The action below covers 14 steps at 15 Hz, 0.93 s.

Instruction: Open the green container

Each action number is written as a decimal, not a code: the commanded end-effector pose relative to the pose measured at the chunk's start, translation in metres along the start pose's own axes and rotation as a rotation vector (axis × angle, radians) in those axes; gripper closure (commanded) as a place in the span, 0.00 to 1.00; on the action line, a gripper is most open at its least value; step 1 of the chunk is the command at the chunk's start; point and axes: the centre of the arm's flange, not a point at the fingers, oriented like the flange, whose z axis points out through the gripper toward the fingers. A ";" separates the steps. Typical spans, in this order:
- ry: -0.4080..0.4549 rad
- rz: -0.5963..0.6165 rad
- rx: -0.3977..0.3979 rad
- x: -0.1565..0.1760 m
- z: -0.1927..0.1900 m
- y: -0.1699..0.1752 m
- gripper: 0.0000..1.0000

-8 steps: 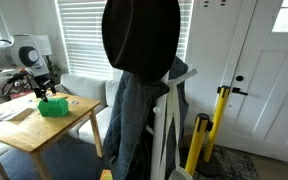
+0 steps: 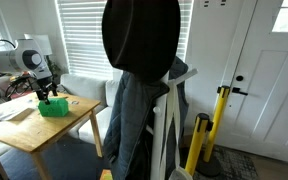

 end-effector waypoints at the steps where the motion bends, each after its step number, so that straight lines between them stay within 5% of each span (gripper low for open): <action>1: 0.001 -0.051 -0.035 0.000 0.000 -0.002 0.00; 8: -0.031 -0.175 -0.064 0.002 0.006 0.003 0.00; 14: -0.044 -0.490 -0.075 0.003 -0.002 0.010 0.00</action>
